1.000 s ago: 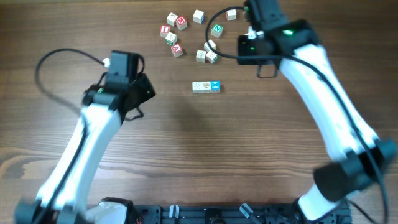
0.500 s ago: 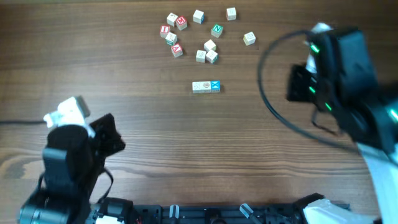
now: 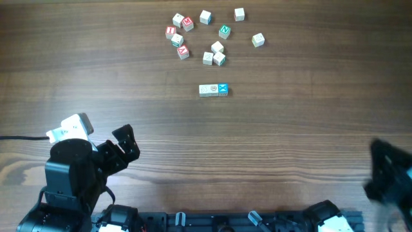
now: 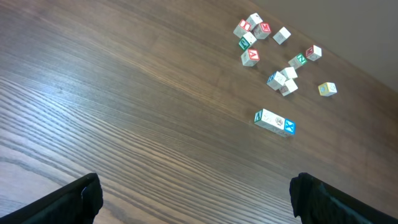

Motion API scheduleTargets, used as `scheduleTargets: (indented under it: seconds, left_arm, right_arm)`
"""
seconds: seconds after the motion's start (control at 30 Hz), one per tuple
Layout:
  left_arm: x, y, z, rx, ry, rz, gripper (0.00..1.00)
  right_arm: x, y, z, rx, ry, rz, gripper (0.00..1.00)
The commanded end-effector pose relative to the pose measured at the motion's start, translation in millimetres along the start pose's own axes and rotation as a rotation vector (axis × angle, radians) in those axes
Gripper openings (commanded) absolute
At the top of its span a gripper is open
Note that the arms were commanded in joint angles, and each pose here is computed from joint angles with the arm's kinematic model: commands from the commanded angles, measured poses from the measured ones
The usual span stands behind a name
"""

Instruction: Form a horizontal line

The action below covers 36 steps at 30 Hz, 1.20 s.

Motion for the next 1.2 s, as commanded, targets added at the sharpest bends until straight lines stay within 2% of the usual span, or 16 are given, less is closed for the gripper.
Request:
scheduleTargets:
  seconds: [0.0,0.1,0.27,0.3,0.33,0.37,0.4,0.43,0.47,0.5,0.77,0.87,1.17]
  left_arm:
    - [-1,2,0,-0.002,-0.005,-0.018,1.0]
    - [-1,2,0,-0.002,-0.005,-0.018,1.0]
    - [-1,2,0,-0.002,-0.005,-0.018,1.0]
    - [-1,2,0,-0.002,-0.005,-0.018,1.0]
    - [-1,2,0,-0.002,-0.005,-0.018,1.0]
    - [-1,2,0,-0.002,-0.005,-0.018,1.0]
    - [-1,2,0,-0.002,-0.005,-0.018,1.0]
    - [-1,2,0,-0.002,-0.005,-0.018,1.0]
    - [-1,2,0,-0.002,-0.005,-0.018,1.0]
    - [-1,2,0,-0.002,-0.005,-0.018,1.0]
    - [-1,2,0,-0.002,-0.005,-0.018,1.0]
    - [-1,2,0,-0.002,-0.005,-0.018,1.0]
    - [-1,2,0,-0.002,-0.005,-0.018,1.0]
  right_arm:
    - [28,-16,18,-0.029,-0.089,-0.037,0.06]
    - [40,-23,27,-0.042,-0.131,-0.055,0.08]
    - [47,-27,32,-0.003,-0.156,-0.061,0.22]
    - [47,-27,32,0.007,-0.154,-0.061,0.29]
    - [46,-27,32,0.006,-0.15,-0.058,0.41]
    - [44,-27,32,0.006,-0.145,-0.058,0.63]
    - [43,-26,33,0.007,-0.138,-0.057,0.79]
    - [40,-26,33,0.01,-0.13,-0.054,0.81]
    - [39,-25,34,0.011,-0.124,-0.052,0.88]
    - [38,-25,34,0.012,-0.12,-0.051,1.0]
    - [35,-25,35,0.015,-0.112,-0.047,1.0]
    - [36,-30,33,0.1,-0.136,0.027,1.0]
    - [36,-30,33,0.085,-0.144,0.053,1.0]
Point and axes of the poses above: each gripper's point midway between its finger pads, its own x axis back along the fingers, its own y axis along the line the jaws close on, z = x × y, the point moved 10 cm from there along x, back along the fingers, and after that the axes turned 7 degrees about x, right-handed, at the moved point
